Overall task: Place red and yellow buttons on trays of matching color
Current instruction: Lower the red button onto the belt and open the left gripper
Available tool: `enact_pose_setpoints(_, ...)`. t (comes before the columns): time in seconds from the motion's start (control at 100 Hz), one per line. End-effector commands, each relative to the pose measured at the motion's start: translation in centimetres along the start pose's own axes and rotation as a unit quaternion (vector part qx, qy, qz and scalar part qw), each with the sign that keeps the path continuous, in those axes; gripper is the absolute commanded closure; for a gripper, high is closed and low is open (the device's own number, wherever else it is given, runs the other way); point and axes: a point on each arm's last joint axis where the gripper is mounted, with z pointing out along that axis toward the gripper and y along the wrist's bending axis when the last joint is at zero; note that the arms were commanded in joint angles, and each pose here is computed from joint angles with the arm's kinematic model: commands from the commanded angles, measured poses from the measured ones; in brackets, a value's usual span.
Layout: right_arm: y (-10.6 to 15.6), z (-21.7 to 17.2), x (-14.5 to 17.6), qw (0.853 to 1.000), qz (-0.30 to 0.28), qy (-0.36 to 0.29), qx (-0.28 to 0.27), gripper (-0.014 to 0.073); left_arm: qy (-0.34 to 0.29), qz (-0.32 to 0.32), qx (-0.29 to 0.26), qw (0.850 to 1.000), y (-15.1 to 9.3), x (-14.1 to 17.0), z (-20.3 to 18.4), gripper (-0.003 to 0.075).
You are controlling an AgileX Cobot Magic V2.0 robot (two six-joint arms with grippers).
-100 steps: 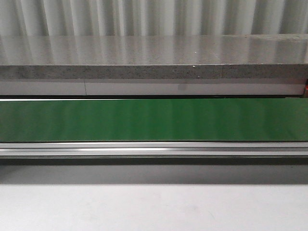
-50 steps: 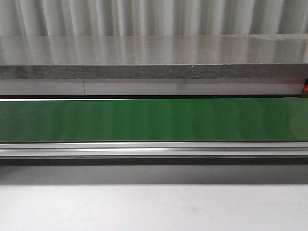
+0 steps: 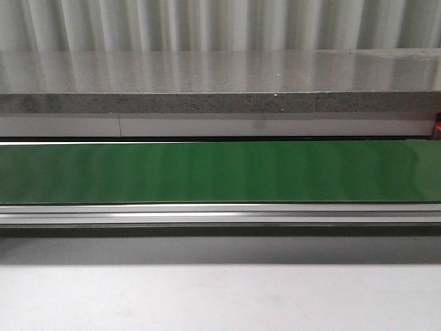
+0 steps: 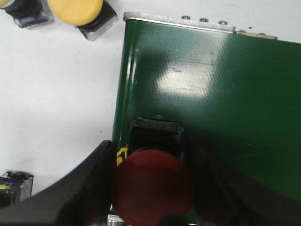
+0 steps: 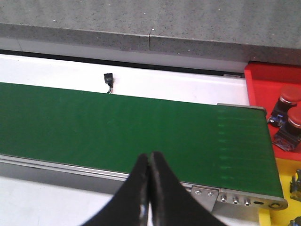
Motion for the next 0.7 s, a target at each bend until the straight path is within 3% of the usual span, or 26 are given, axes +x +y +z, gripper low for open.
enact_pose_setpoints(0.0,0.0,-0.3,-1.3,0.999,-0.003,-0.041,0.005,0.0661,-0.042,-0.003,0.004,0.999,-0.3,-0.5,-2.0,0.0317)
enact_pose_setpoints(0.06,0.0,-0.3,-1.3,0.999,-0.003,-0.041,0.005,0.0661,-0.046,-0.005,0.007,0.999,-0.4,-0.6,-2.0,0.0209)
enact_pose_setpoints(0.13,0.0,-0.3,-1.3,0.999,-0.003,-0.041,0.005,0.0661,-0.051,-0.006,0.008,0.999,-0.4,-0.6,-2.1,0.0151)
enact_pose_setpoints(0.48,0.0,-0.3,-1.3,0.999,-0.003,-0.041,0.005,0.0661,-0.105,-0.027,0.009,0.994,-0.4,-2.2,-3.8,0.0158)
enact_pose_setpoints(0.69,0.0,-0.3,-1.3,0.999,-0.003,-0.041,0.005,0.0661,-0.156,-0.072,0.002,0.985,1.3,-3.7,-6.4,0.0167)
